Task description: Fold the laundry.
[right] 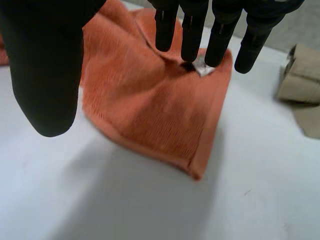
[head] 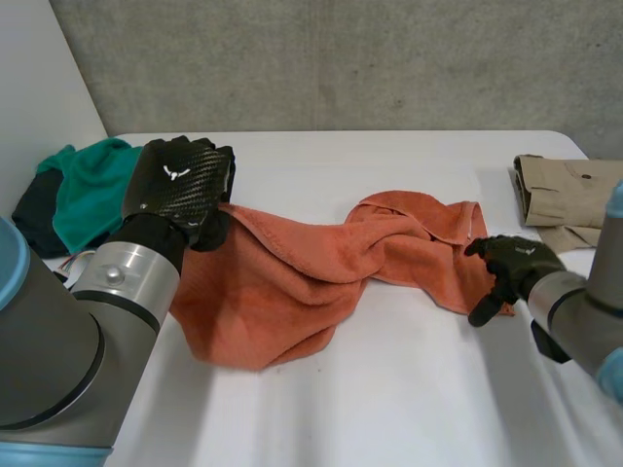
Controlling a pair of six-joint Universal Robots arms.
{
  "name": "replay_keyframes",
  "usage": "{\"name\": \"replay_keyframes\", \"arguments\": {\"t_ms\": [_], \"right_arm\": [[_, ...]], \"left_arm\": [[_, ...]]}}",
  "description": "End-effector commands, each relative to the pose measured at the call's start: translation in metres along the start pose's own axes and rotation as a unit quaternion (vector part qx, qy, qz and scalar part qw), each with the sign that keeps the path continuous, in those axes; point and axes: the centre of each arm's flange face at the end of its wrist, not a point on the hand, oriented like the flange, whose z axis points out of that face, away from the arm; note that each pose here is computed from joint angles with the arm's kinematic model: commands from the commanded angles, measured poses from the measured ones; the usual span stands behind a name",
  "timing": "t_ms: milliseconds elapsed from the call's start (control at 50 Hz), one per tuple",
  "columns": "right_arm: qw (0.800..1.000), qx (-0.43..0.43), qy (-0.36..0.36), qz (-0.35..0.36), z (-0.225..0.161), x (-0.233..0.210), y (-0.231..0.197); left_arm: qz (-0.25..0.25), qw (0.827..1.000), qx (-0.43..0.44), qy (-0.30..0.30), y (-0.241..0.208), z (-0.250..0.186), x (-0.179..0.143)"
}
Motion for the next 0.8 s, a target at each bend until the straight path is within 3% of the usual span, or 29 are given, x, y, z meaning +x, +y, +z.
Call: {"name": "replay_keyframes", "arguments": {"t_ms": [20, 360, 540, 640, 720, 800], "right_arm": [[1.000, 0.013, -0.005, -0.003, 0.027, -0.004, 0.016], [0.999, 0.023, -0.038, 0.011, 0.057, -0.032, 0.016], [0.998, 0.061, -0.008, 0.013, 0.065, -0.023, -0.003], [0.985, 0.172, 0.013, -0.020, 0.020, -0.011, -0.081], [0.966, 0.228, 0.071, -0.096, -0.029, 0.024, -0.134], [0.940, 0.242, 0.127, -0.202, -0.072, 0.046, -0.167]], "left_arm": [[0.000, 1.000, 0.001, 0.005, 0.001, 0.002, -0.001], [0.000, 1.000, 0.000, -0.001, 0.002, 0.004, -0.005], [0.002, 1.000, 0.005, -0.013, -0.002, 0.008, -0.013], [0.015, 0.999, 0.023, -0.047, -0.019, 0.009, -0.036], [0.044, 0.996, 0.033, -0.072, -0.034, 0.013, -0.059], [0.072, 0.995, 0.044, -0.051, -0.048, 0.012, -0.066]]}}
